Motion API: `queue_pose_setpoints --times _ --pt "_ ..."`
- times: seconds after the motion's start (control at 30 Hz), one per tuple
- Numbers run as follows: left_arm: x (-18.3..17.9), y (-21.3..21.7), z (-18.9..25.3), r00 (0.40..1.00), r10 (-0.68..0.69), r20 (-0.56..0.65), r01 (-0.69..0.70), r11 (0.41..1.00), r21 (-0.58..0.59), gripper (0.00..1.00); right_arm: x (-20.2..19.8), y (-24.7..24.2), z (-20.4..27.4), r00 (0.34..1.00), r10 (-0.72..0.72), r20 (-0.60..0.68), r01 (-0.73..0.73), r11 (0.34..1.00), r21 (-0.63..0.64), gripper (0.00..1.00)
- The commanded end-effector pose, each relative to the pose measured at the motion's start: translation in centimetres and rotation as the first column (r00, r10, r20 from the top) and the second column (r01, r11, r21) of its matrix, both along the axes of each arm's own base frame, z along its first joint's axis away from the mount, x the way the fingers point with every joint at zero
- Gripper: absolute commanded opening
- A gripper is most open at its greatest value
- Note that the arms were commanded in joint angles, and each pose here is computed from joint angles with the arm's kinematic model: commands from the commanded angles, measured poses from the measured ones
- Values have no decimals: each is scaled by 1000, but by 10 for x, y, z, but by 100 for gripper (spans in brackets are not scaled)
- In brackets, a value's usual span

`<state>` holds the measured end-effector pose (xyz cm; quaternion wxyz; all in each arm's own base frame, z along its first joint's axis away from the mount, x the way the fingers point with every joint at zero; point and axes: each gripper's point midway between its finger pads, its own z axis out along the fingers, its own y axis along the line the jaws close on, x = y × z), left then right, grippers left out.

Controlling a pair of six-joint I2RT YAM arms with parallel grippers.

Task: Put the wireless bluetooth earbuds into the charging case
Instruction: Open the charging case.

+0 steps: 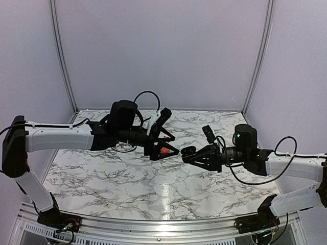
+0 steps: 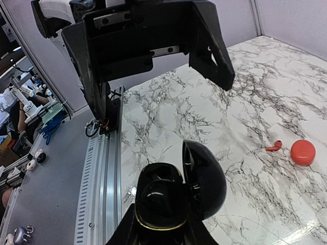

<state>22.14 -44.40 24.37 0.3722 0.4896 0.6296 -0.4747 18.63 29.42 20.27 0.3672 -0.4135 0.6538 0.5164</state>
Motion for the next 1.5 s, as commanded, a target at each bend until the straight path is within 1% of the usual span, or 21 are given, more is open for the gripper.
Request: queue_pose_setpoints --times 0.0,0.17,0.37,0.43,0.6,0.77,0.87,0.97,1.13,1.3,1.47 --pt "-4 -7 10 998 -53 22 54 998 -33 88 -5 6 9 999 31 44 -32 999 17 0" --pt "9 -12 2 999 15 31 -15 1000 -4 86 -13 10 12 996 57 64 -58 998 21 0" --pt "10 -20 -9 1000 6 16 -6 1000 27 85 -15 11 14 995 66 70 -68 997 20 0" --pt "10 -22 -15 1000 4 15 -5 998 56 85 -16 11 14 995 73 72 -75 997 22 0" --pt "18 -25 -24 999 38 12 -39 995 87 83 -20 12 15 993 88 79 -90 996 27 0" --pt "26 -25 -25 998 64 -4 -63 994 85 80 -27 12 19 989 109 96 -113 993 39 0" --pt "34 -23 -28 994 99 -36 -95 991 94 77 -30 12 20 988 117 102 -121 992 43 0" --pt "37 -21 -26 994 104 -34 -100 991 89 77 -30 12 21 988 113 107 -119 992 45 0" --pt "26 -17 -5 998 60 -20 -59 998 32 83 -23 13 14 993 84 88 -86 996 21 0" --pt "19 -9 24 999 51 -9 -51 998 -21 88 -19 13 12 995 65 82 -66 998 11 0" --pt "32 4 30 994 106 -20 -106 993 -43 89 -17 10 14 995 54 79 -56 998 21 0"
